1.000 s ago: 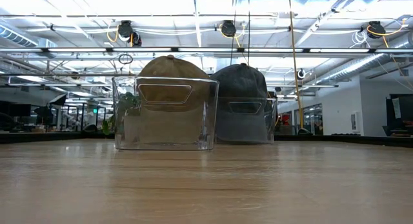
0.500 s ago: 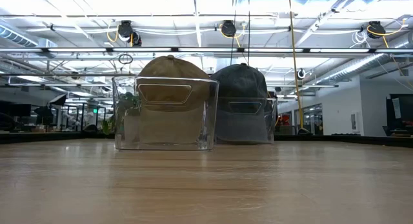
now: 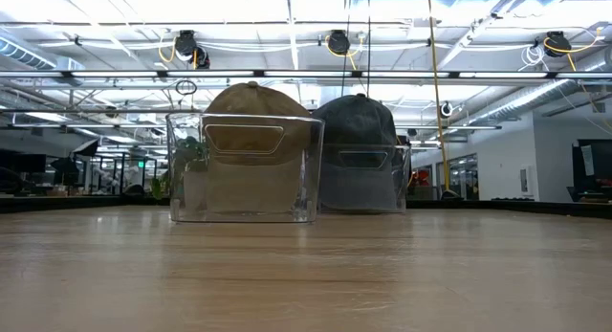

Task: Pick & Place hat
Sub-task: Put the right brown cap into the left transparent bin

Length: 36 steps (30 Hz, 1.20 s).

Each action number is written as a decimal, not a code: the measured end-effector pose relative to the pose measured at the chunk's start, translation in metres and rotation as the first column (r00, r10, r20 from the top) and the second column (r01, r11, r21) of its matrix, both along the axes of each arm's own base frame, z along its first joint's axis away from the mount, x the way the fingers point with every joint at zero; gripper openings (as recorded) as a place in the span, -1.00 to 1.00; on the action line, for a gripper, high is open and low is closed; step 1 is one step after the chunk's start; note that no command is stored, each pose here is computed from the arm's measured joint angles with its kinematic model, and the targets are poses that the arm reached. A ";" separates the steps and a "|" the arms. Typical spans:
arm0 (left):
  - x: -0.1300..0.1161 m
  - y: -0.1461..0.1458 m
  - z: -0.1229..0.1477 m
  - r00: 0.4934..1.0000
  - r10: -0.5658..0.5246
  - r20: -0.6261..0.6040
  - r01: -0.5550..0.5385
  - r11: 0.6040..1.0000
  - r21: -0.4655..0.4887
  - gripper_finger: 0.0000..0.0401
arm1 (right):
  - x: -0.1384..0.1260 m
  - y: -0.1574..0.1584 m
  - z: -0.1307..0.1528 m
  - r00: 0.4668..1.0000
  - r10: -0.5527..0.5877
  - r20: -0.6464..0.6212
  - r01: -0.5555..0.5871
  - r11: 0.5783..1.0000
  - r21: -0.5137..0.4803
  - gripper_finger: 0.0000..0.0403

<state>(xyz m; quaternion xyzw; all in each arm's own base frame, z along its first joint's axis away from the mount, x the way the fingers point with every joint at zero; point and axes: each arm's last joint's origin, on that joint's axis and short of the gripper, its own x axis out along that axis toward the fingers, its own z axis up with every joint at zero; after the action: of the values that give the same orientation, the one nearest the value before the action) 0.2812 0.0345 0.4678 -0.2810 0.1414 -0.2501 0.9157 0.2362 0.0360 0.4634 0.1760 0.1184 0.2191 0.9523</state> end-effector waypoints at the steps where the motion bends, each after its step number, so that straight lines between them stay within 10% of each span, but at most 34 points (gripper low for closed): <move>1: 0.000 0.001 0.000 1.000 0.003 0.002 -0.003 1.000 0.004 -0.73 | 0.000 0.000 0.000 1.000 0.000 0.000 0.000 1.000 0.000 -1.00; 17: -0.014 0.017 0.008 0.997 0.065 0.047 -0.066 0.997 0.028 -0.89 | -0.020 -0.007 0.009 0.987 -0.161 0.022 0.161 0.987 0.007 -0.38; 24: -0.020 0.020 0.007 0.996 0.082 0.026 -0.082 0.996 0.037 -0.89 | -0.069 -0.023 0.025 0.861 -0.492 0.126 0.503 0.860 -0.080 0.05; 36: -0.018 0.023 0.004 0.972 0.190 0.139 -0.225 0.924 0.309 -0.89 | -0.101 -0.029 0.040 0.785 -0.535 0.313 0.602 0.777 -0.182 0.17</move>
<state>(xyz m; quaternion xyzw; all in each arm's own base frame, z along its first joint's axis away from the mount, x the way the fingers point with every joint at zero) 0.2628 0.0571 0.4719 -0.1270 0.1006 -0.1399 0.9768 0.1353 0.0065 0.5034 0.0429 -0.0295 -0.0793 0.9955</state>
